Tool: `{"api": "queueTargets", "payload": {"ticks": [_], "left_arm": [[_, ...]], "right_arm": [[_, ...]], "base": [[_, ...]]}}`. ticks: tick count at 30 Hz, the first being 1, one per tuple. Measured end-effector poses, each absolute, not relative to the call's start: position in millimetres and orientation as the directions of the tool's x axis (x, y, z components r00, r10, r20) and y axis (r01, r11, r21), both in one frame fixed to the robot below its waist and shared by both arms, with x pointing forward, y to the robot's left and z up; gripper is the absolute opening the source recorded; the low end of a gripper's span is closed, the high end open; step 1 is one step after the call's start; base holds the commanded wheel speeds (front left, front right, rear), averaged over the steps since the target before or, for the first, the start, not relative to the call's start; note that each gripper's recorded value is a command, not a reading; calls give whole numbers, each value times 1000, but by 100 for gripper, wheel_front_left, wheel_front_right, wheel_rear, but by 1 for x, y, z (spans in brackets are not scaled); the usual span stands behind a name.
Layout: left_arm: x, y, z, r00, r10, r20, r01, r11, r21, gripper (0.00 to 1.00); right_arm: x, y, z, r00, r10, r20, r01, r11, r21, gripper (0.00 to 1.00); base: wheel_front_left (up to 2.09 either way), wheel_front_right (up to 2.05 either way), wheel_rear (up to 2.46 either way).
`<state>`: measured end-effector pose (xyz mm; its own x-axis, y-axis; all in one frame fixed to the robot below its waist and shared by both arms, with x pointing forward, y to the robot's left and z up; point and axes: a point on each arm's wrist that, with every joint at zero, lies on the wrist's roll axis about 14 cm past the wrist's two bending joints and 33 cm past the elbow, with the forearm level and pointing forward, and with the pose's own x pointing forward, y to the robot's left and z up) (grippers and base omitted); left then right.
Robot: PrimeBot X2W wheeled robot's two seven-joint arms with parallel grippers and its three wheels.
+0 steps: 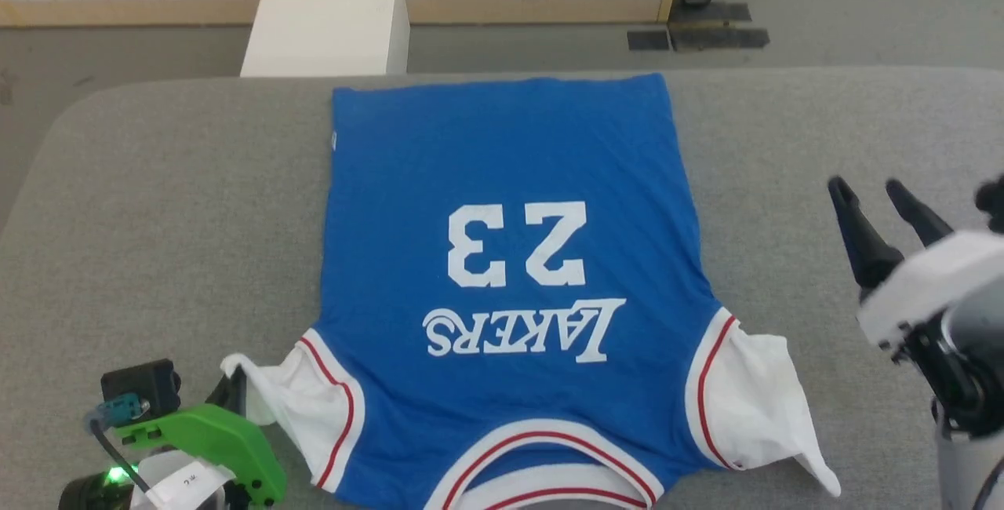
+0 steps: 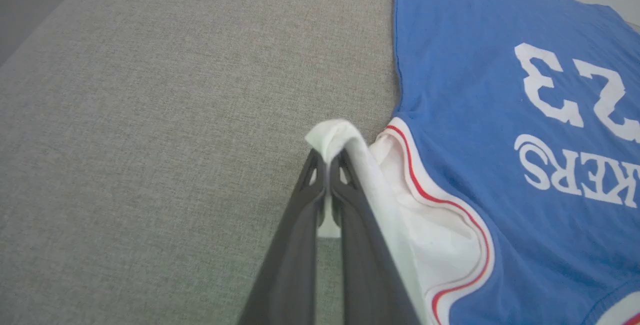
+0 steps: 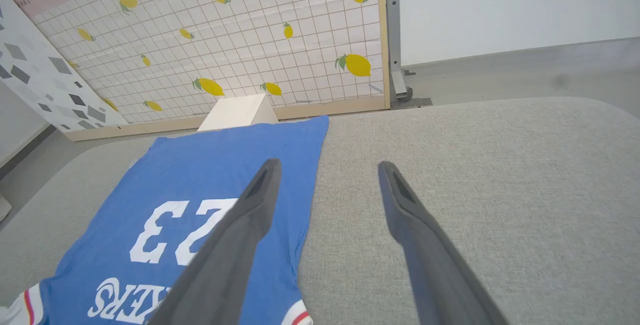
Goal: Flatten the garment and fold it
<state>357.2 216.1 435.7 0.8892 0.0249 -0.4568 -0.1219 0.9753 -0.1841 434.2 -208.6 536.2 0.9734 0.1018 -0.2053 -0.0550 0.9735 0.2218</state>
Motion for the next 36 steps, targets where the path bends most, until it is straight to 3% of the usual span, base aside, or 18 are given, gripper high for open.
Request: {"api": "queueTargets", "payload": {"ticks": [16,22,27,36], "left_arm": [[399,203,440,924,9,-382,-99,971,-218,0],[408,204,429,921,26,-388,-117,970,-213,0],[410,206,416,912,34,-410,-130,970,-207,0],[407,213,395,885,68,-461,-172,967,-186,0]], "right_arm": [[590,-177,527,931,149,-333,-149,989,26,100],[633,-171,483,846,111,-521,-172,983,-71,100],[651,-162,434,732,73,-678,-214,969,-127,100],[667,-134,367,583,64,-810,-301,943,-142,100]], "base": [[0,0,0],[0,0,0],[0,0,0],[0,0,0]]}}
